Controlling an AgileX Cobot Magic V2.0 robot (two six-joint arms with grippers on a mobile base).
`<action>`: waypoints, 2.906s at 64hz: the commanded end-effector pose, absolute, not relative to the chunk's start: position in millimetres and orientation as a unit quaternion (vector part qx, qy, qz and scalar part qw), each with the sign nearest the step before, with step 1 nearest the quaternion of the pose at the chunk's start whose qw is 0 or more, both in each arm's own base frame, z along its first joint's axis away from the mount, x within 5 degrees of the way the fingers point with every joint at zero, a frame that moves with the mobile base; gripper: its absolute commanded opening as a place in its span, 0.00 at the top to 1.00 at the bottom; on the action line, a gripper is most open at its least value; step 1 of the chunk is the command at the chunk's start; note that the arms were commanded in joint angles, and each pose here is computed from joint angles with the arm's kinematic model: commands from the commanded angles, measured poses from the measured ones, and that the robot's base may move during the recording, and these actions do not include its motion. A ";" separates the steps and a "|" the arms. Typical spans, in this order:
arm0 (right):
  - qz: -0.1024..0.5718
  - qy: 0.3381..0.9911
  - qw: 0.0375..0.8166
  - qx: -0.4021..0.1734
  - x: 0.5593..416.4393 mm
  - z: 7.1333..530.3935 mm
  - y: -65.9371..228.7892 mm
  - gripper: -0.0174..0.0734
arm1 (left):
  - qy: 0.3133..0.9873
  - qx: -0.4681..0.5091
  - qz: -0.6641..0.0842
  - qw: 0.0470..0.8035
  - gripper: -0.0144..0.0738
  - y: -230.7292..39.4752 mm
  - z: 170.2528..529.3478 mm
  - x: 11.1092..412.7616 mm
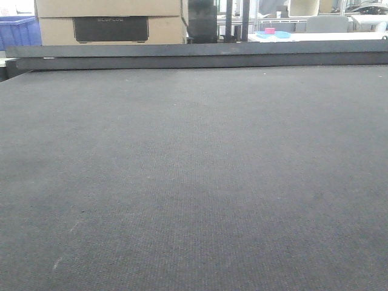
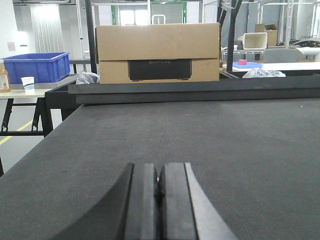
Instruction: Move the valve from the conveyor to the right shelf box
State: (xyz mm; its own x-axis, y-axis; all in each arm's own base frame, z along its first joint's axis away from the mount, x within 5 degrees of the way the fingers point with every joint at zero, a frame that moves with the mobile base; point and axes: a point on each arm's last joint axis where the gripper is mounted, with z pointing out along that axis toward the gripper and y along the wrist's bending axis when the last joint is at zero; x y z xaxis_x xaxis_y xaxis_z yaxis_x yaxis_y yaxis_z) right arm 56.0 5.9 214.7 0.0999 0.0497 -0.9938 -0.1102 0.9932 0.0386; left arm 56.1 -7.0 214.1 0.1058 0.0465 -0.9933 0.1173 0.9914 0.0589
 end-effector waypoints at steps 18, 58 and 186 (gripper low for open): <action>0.052 0.653 0.755 -0.020 55.3 218.6 5.4 0.99 | 0.666 0.059 -0.026 0.743 0.96 -6.9 215.4 55.5; 0.060 0.780 0.622 -0.050 61.7 354.4 11.4 0.99 | 0.802 0.059 -0.030 0.594 0.96 -9.1 373.8 73.0; 0.007 0.996 0.066 -0.052 267.8 269.1 15.9 0.32 | 0.919 0.060 -0.050 0.386 0.96 -29.6 384.4 201.6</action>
